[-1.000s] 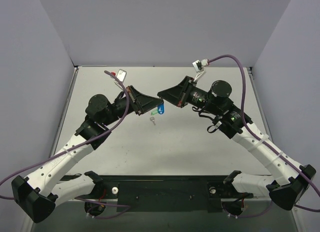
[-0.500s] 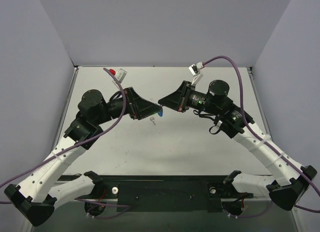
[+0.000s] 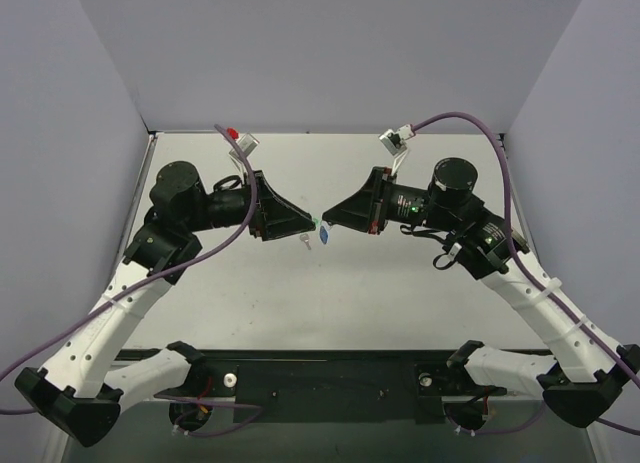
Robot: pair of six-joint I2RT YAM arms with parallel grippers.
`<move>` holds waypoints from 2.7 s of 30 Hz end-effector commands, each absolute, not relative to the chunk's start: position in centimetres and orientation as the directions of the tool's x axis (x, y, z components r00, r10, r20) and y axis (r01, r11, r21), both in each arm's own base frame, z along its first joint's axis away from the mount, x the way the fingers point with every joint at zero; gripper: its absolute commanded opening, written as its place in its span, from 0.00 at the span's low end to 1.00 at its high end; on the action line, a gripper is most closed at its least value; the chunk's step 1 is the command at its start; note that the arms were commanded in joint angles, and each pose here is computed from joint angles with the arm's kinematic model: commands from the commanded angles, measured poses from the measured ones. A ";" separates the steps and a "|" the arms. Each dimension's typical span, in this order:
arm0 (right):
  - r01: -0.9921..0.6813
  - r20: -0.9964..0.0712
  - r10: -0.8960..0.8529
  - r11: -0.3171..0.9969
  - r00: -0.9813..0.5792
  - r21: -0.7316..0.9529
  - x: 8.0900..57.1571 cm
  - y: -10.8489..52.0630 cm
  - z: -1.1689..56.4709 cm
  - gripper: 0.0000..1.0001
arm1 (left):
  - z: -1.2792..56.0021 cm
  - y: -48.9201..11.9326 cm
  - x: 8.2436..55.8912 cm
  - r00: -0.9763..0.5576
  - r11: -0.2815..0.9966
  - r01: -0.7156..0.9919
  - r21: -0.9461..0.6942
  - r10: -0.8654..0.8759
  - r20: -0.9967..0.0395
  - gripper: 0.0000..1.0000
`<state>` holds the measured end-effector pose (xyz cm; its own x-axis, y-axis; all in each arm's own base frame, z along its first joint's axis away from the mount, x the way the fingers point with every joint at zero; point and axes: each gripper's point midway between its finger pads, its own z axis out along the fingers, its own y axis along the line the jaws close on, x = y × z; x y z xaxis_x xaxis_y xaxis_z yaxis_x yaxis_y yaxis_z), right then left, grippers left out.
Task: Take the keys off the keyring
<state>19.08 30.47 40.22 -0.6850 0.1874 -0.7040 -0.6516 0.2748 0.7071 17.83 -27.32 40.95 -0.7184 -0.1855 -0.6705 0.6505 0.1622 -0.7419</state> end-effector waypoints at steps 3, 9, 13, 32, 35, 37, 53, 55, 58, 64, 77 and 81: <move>-0.763 -0.774 0.121 0.130 -0.622 0.634 15.8 29.9 43.5 0.00 | 45.1 -27.5 14.6 -0.623 -0.056 0.782 -0.621 -0.090 -0.777 0.64; -0.760 -0.771 0.084 0.129 -0.631 0.636 15.5 29.9 43.0 0.00 | 46.1 -27.4 13.3 -0.597 -0.143 0.799 -0.584 -0.066 -0.800 0.58; -0.762 -0.772 0.078 0.126 -0.631 0.636 15.8 30.1 43.1 0.00 | 45.7 -27.6 13.5 -0.602 -0.149 0.794 -0.590 -0.048 -0.797 0.54; -0.750 -0.761 0.109 0.124 -0.640 0.649 16.7 30.7 44.0 0.00 | 44.3 -29.4 13.3 -0.615 -0.175 0.774 -0.609 0.023 -0.788 0.48; -0.764 -0.772 0.123 0.112 -0.624 0.635 16.8 30.8 44.5 0.00 | 44.3 -29.7 13.1 -0.614 -0.183 0.772 -0.608 0.034 -0.789 0.46; -0.766 -0.773 0.125 0.112 -0.622 0.634 16.8 30.7 44.6 0.00 | 44.3 -29.9 13.0 -0.613 -0.188 0.771 -0.608 0.039 -0.789 0.45; -0.751 -0.755 0.128 0.086 -0.643 0.654 16.6 31.1 44.0 0.00 | 44.6 -30.9 13.9 -0.607 -0.163 0.782 -0.602 0.019 -0.794 0.00; -0.750 -0.755 0.136 0.095 -0.642 0.655 16.9 31.1 43.8 0.00 | 44.9 -31.2 14.9 -0.628 -0.127 0.774 -0.620 -0.025 -0.778 0.00; -0.742 -0.750 0.156 0.113 -0.643 0.660 17.5 31.2 43.5 0.00 | 46.0 -31.5 15.8 -0.661 -0.122 0.750 -0.650 -0.110 -0.742 0.00; -0.710 -0.721 0.250 0.152 -0.646 0.688 19.4 31.5 43.2 0.00 | 47.4 -31.4 17.9 -0.730 -0.075 0.663 -0.745 -0.286 -0.621 0.00; -0.679 -0.700 0.307 0.190 -0.645 0.709 21.0 32.4 41.3 0.00 | 48.5 -29.1 20.8 -0.716 -0.121 0.566 -0.816 -0.564 -0.412 0.00; -0.671 -0.683 0.328 0.167 -0.653 0.722 21.1 32.6 41.2 0.00 | 48.4 -28.3 21.2 -0.695 -0.117 0.544 -0.831 -0.618 -0.368 0.00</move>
<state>22.51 31.05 42.76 -0.5987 0.3797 -0.7053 -0.6784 0.2278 0.6985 20.11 -30.58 43.17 -0.8110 -0.4235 -0.4036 0.4631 -0.0432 -0.8853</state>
